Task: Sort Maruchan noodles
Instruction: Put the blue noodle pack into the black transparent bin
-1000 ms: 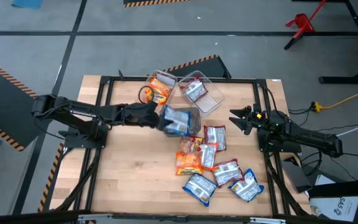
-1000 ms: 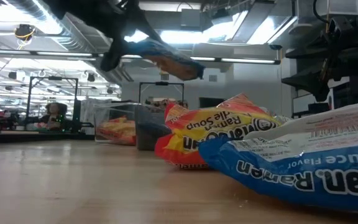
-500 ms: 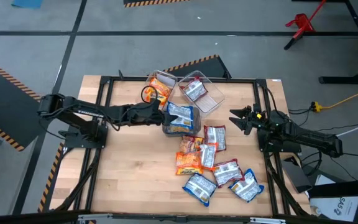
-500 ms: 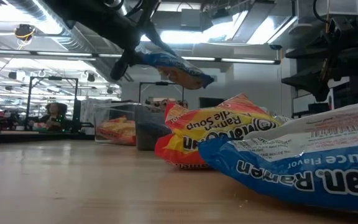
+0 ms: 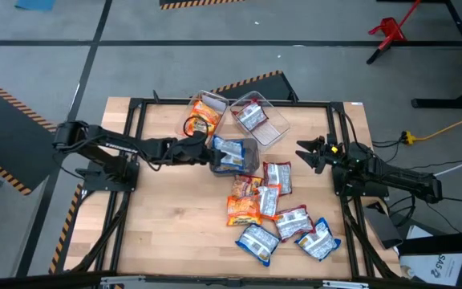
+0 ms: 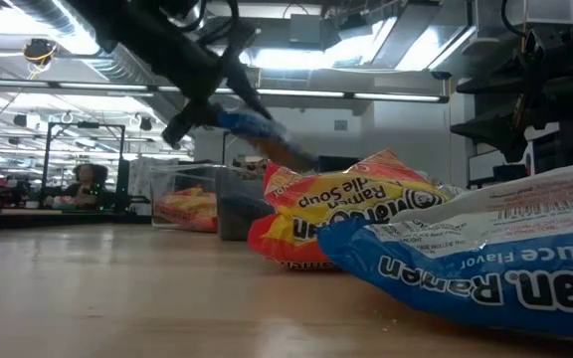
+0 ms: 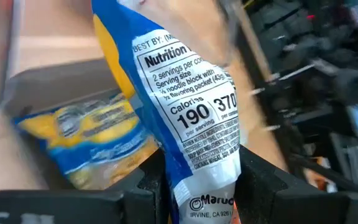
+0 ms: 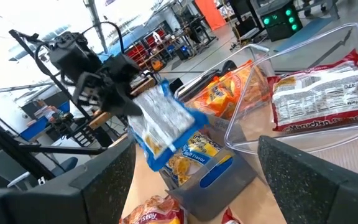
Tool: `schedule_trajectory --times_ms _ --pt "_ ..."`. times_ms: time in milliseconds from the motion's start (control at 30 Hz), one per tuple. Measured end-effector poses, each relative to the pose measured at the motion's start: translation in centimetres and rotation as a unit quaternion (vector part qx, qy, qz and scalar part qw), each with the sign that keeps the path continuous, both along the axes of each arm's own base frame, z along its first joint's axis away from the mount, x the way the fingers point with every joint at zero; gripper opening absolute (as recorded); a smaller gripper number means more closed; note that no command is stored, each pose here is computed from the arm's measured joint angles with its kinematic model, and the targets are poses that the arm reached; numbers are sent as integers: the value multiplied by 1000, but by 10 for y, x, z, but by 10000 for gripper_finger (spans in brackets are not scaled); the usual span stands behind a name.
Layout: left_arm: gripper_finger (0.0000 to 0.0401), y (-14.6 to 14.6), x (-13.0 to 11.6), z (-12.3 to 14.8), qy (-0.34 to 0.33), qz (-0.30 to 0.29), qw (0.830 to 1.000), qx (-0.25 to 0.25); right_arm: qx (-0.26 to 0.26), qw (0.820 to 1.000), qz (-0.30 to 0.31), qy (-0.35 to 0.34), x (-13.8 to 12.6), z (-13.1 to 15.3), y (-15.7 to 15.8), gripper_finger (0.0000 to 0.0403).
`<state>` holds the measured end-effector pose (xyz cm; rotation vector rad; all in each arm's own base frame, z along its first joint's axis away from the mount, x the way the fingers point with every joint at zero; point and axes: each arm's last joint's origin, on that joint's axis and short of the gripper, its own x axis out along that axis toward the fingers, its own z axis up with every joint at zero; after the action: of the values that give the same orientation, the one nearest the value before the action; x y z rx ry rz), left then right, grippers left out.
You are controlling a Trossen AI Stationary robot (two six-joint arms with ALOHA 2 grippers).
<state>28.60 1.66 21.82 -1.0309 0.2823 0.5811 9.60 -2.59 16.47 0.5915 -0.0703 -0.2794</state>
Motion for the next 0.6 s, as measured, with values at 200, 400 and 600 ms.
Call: schedule_trajectory --times_ms 200,400,600 --pt "124 0 8 -15 10 7 1000 -15 0 1000 -9 -2 0 0 0 324" --pt "126 0 13 -26 25 12 999 -23 1 1000 -8 -2 0 0 0 324" --pt "137 1 15 -34 33 29 999 -30 1 1000 -8 -2 0 0 0 324"
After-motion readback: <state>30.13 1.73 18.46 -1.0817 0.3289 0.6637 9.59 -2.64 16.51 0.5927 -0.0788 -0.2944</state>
